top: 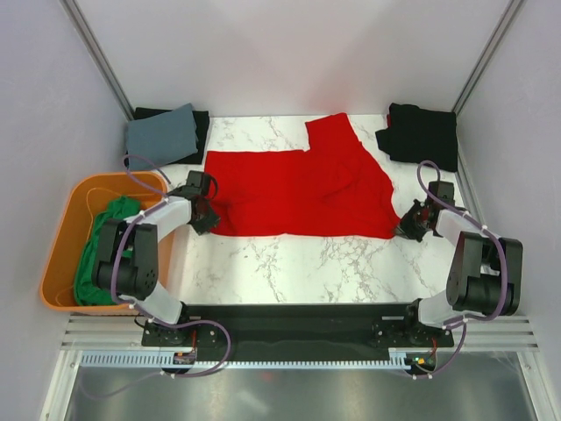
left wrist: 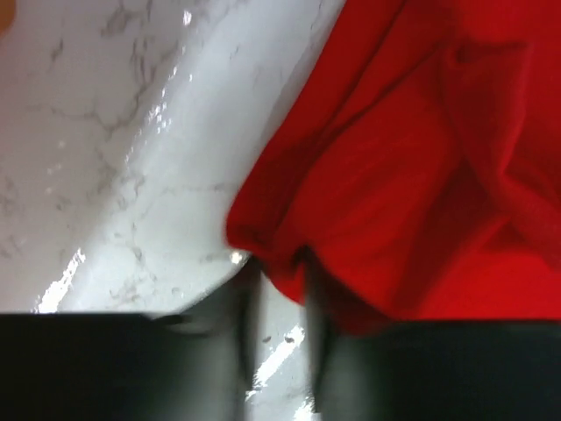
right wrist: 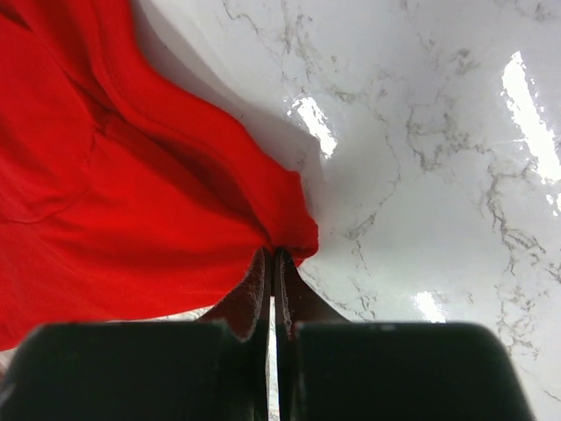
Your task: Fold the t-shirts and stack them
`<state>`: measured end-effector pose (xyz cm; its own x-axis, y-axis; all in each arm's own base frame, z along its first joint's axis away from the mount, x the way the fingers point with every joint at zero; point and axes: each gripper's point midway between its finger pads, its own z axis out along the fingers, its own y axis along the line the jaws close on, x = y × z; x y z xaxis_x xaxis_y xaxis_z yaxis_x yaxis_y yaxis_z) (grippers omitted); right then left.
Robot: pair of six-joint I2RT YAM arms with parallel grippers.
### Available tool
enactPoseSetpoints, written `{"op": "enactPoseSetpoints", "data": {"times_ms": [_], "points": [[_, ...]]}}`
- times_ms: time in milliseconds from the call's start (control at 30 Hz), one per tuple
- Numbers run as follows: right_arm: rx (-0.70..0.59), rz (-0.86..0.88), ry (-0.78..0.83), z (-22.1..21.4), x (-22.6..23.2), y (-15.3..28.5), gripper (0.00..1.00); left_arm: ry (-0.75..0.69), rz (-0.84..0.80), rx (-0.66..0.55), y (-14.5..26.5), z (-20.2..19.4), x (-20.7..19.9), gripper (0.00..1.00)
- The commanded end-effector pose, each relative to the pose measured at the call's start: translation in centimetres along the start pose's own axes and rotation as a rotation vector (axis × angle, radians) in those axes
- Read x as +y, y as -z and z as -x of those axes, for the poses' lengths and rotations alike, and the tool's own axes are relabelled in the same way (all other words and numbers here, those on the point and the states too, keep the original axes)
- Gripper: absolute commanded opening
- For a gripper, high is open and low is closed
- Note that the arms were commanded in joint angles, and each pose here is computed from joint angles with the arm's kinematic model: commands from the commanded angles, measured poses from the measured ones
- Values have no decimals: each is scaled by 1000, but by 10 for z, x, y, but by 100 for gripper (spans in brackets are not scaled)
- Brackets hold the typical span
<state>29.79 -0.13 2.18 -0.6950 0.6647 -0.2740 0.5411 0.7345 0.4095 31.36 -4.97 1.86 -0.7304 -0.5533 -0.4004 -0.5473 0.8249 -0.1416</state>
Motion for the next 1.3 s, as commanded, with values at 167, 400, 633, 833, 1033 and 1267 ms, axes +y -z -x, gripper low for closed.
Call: {"op": "enactPoseSetpoints", "data": {"times_ms": [167,400,633,833,1033,1267], "points": [[-60,60,-15,34,27,15,0,16,-100,-103,23,58,-45,2],[-279,31,37,111,62,108,0,44,-171,-228,118,87,-40,2],[-205,-21,16,50,25,106,0,81,-195,-130,120,29,-8,2],[-149,-91,-91,-1,-12,102,0,185,-232,-84,123,-26,28,2],[-191,-73,-196,-22,-20,120,61,202,-284,-22,131,-58,39,42],[-307,-16,-150,-3,-1,160,92,179,-453,-103,176,-51,30,82]]}}
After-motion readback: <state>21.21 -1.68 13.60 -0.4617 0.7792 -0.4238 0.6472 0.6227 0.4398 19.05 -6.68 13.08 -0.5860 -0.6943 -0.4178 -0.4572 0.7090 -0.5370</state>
